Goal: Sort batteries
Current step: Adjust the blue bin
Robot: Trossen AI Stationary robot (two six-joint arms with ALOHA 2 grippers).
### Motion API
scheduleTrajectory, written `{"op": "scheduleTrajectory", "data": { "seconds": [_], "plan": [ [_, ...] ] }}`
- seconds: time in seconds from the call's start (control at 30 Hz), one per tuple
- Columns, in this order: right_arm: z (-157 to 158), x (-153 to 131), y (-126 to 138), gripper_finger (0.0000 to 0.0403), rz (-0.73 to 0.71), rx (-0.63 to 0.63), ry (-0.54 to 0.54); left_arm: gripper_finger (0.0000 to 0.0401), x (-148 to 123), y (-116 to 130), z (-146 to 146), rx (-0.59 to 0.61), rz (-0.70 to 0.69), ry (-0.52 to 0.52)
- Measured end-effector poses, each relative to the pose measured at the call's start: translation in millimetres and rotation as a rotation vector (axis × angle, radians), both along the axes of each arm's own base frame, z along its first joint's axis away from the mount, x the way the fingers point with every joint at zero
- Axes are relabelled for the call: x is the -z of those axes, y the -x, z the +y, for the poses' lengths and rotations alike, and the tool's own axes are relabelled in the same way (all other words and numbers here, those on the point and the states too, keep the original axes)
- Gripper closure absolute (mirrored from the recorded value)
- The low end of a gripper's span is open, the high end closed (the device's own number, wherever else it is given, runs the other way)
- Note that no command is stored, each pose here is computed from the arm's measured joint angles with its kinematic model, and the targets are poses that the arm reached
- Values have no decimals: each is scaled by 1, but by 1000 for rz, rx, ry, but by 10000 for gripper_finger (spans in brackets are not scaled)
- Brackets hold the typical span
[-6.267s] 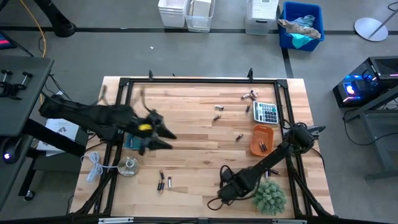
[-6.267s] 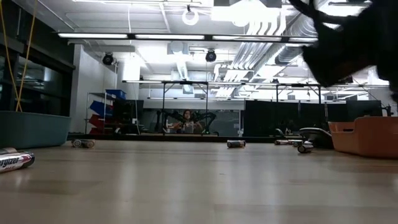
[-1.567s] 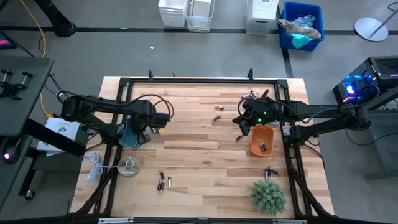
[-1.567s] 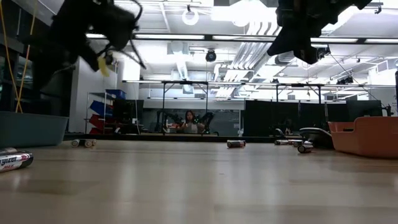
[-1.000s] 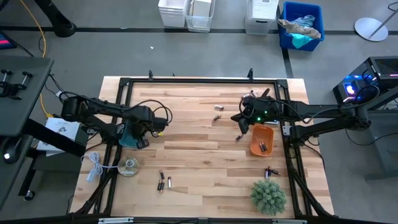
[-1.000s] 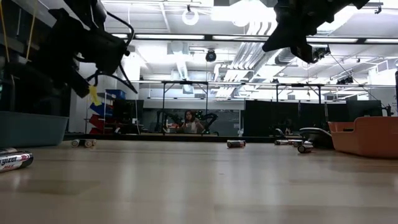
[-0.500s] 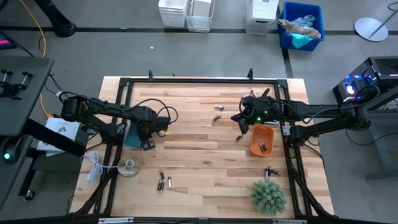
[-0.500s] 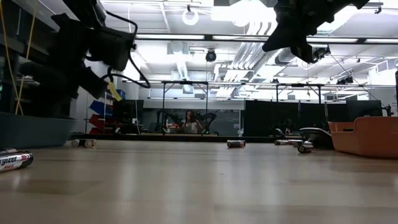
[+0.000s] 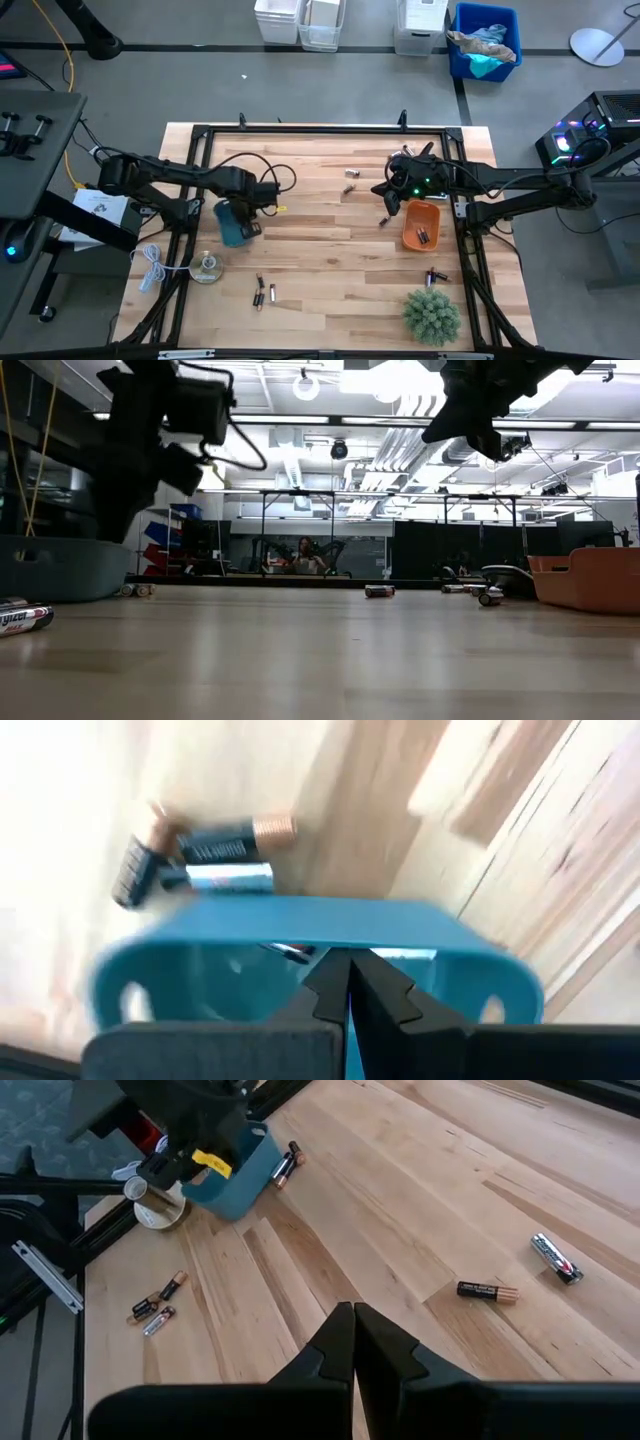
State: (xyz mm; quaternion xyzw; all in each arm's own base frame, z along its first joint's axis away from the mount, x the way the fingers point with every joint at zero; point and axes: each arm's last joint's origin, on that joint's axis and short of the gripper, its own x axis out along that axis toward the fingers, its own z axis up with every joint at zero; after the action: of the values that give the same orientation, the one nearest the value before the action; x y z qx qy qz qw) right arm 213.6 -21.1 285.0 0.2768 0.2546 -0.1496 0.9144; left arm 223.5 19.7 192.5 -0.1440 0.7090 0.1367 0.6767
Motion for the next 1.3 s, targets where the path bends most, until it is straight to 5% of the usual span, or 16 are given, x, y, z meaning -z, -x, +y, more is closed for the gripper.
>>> {"op": "scheduleTrajectory", "data": {
  "seconds": [0.3,0.63,0.73,1.0,1.3],
  "plan": [
    [0,0,0,403,0,-1,2,401,-34,-2,3,0,-44,-98],
    [-1,0,0,403,4,7,29,401,-70,-21,7,-285,-545,-183],
    [-1,0,0,403,4,8,29,401,-56,-31,3,-380,-497,-193],
    [-1,0,0,403,3,9,27,401,-6,-40,-28,-413,-191,-245],
    [-1,0,0,403,4,10,28,401,5,-35,-51,-487,-97,-245]
  ]
}}
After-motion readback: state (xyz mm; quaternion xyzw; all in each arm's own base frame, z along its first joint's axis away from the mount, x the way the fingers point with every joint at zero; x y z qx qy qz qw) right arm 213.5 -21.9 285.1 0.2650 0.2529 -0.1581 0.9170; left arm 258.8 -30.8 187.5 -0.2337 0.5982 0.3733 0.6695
